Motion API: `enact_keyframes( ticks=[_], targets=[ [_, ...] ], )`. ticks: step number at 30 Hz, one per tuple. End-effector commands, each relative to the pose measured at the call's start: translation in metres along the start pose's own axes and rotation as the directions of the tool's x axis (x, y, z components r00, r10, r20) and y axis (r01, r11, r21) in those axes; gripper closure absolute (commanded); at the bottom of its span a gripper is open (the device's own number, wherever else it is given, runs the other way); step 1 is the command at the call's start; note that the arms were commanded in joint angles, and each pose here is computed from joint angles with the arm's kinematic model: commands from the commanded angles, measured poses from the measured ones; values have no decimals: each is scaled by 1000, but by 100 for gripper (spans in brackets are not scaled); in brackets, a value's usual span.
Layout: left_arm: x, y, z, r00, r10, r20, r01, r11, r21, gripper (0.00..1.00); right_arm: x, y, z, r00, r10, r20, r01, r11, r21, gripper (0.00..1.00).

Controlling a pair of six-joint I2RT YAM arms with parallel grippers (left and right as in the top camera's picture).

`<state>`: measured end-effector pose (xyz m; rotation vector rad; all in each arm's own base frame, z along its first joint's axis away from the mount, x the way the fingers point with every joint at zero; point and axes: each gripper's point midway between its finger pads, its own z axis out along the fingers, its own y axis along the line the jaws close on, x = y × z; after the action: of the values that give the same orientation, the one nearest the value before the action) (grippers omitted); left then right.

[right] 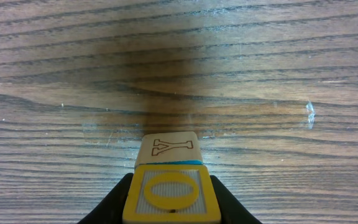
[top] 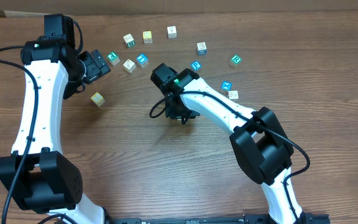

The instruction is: Form a tower

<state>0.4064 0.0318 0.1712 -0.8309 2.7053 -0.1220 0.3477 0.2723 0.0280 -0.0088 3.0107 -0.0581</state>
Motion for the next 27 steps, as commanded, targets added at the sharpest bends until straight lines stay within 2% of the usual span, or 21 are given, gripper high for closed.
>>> enact_keyframes(
  ticks=[1,27],
  targets=[
    [1,1,4,1000,21,-9,-21,1000,-12,0,0,1,-7,1000,2,12,-2,1000,-11,69],
    [1,1,4,1000,21,-9,-21,1000,-12,0,-1,2,-7,999,-34,19,34,999,-15,74]
  ],
)
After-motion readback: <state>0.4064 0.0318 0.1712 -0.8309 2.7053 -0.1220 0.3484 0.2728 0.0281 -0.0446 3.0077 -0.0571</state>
